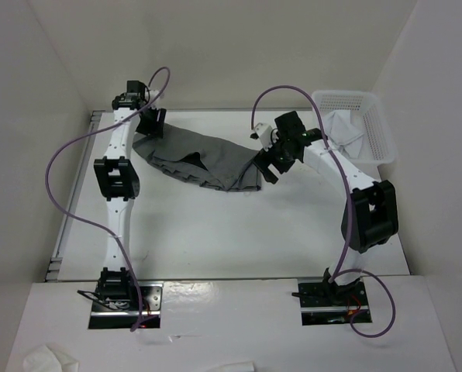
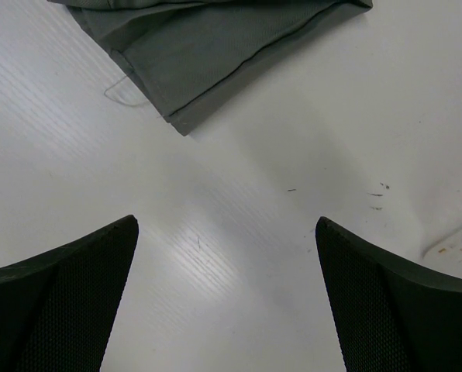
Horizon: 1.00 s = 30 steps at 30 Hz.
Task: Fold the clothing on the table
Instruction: Fold the skirt
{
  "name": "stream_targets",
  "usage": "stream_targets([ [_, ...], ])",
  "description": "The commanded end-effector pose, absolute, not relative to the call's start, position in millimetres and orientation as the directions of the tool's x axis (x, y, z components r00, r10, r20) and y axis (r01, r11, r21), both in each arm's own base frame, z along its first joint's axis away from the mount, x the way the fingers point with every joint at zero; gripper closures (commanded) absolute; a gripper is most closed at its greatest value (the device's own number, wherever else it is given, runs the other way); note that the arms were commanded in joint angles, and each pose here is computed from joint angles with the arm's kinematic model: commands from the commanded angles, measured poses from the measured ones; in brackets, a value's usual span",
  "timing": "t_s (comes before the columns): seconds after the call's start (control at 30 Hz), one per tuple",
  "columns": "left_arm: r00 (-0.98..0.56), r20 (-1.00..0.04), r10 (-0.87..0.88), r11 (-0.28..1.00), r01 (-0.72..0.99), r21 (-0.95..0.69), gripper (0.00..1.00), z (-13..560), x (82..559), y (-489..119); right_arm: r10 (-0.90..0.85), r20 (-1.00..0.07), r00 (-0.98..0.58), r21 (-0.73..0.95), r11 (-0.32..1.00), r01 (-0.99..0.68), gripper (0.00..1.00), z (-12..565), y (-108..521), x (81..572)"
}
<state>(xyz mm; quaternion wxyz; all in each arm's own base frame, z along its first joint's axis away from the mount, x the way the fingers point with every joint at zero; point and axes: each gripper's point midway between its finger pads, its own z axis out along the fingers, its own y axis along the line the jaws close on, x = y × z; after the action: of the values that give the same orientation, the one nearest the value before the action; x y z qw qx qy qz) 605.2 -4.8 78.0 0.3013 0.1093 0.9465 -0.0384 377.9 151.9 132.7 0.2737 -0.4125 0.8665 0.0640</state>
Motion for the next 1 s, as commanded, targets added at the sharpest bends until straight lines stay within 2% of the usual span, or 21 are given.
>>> stream_targets([
  [0.0,-0.847,-0.507,0.161,0.978,0.204,-0.031,0.31,77.5,581.0,19.7,-0.654,-0.544,-0.526,-0.076,0.662,-0.746,0.01,132.1,156.7,379.8],
  [0.23,-0.889,-0.436,0.14,0.972,0.207,-0.11,0.24,61.9,558.6,40.6,-0.652,-0.549,-0.524,-0.06,0.656,-0.752,0.01,130.0,162.1,385.4],
  [0.4,-0.89,-0.428,0.156,0.92,0.289,-0.266,0.19,54.4,547.4,15.8,-0.648,-0.541,-0.536,-0.05,0.662,-0.748,0.01,125.6,162.4,385.2],
  [0.7,-0.899,-0.408,0.159,0.871,0.323,-0.371,0.07,40.0,539.4,-2.1,-0.646,-0.545,-0.535,-0.043,0.658,-0.751,0.01,128.1,164.0,384.7],
  [0.9,-0.908,-0.376,0.185,0.866,0.331,-0.373,0.07,31.5,532.4,-10.5,-0.649,-0.535,-0.541,-0.046,0.661,-0.749,0.01,124.8,161.7,383.2],
  [0.97,-0.925,-0.332,0.187,0.874,0.31,-0.373,0.09,19.0,524.8,-7.7,-0.649,-0.538,-0.538,-0.057,0.665,-0.745,0.01,127.8,161.0,385.9],
])
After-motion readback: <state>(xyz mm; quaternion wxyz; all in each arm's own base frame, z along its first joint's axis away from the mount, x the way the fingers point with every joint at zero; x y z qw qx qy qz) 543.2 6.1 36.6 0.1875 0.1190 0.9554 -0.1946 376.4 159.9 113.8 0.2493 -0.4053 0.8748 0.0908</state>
